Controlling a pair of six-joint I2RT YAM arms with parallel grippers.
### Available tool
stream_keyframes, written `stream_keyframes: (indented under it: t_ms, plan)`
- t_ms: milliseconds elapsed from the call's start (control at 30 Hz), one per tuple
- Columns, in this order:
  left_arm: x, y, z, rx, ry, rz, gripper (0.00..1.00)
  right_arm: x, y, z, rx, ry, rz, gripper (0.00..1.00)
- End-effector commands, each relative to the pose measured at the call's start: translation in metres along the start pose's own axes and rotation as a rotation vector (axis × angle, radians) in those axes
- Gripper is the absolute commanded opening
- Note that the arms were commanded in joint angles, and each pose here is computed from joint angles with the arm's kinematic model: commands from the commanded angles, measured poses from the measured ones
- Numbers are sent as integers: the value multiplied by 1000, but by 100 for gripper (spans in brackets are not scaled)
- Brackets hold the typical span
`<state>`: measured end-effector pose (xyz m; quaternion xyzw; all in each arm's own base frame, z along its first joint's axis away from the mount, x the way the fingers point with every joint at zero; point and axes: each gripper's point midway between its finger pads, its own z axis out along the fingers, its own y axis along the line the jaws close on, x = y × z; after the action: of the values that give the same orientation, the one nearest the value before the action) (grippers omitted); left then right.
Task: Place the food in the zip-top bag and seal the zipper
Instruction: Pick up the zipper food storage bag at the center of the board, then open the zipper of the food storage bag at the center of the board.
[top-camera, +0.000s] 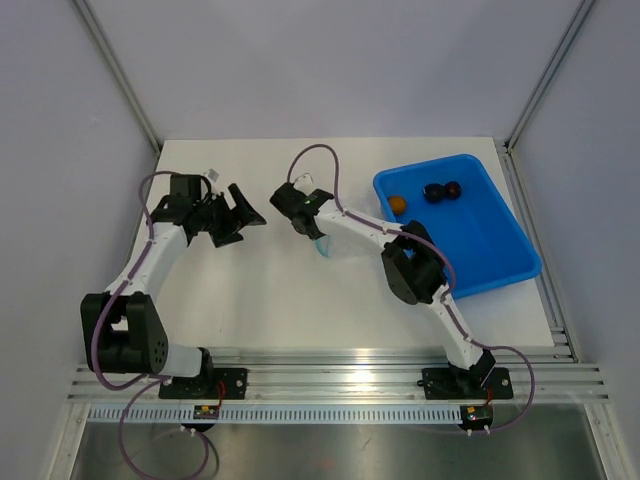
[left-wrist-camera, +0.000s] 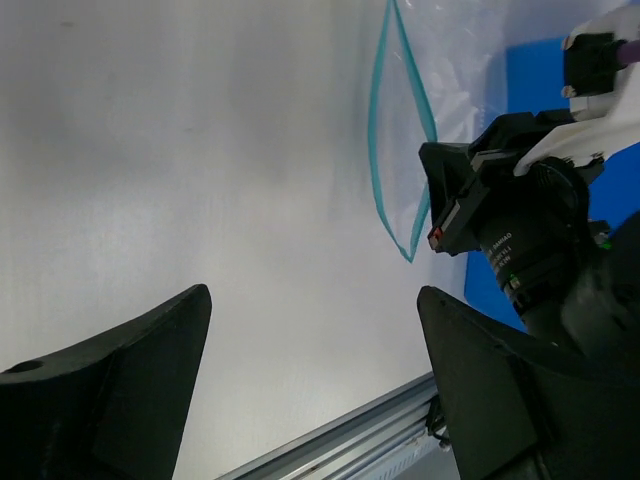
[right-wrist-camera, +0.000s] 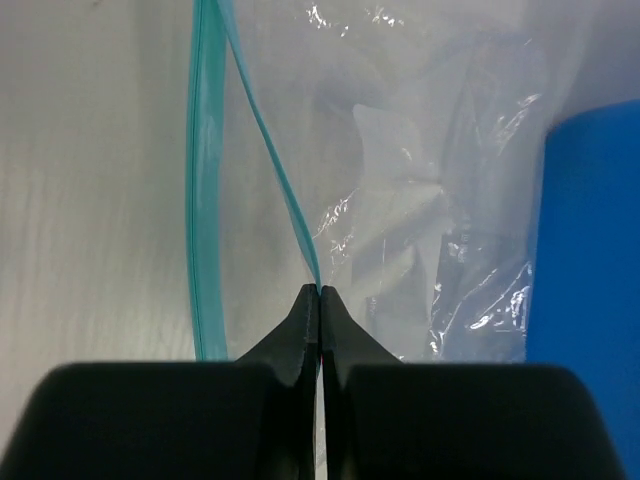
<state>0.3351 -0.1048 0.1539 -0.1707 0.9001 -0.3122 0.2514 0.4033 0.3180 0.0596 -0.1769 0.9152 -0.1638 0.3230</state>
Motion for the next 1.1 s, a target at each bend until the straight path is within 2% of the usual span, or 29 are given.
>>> stream_keyframes:
  t_ms: [0,100,167,367,700,1067]
  plan:
    - [18,-49,12,178,43,108,88,-46,-13,-66,-198,-114,231,0]
    - [28,-66,23,221,52,130,86,-41,-9,-83,-285,-98,294,0]
    - [33,-73,31,269,56,86,80,-41,-14,-104,-344,-108,360,0]
    - [52,-87,38,306,71,94,73,-23,-6,-127,-487,-97,453,0]
    - [69,-96,54,274,122,122,66,-6,-3,-133,-541,-70,522,0]
    - [79,-94,72,241,156,108,39,-4,-10,-145,-596,-76,612,0]
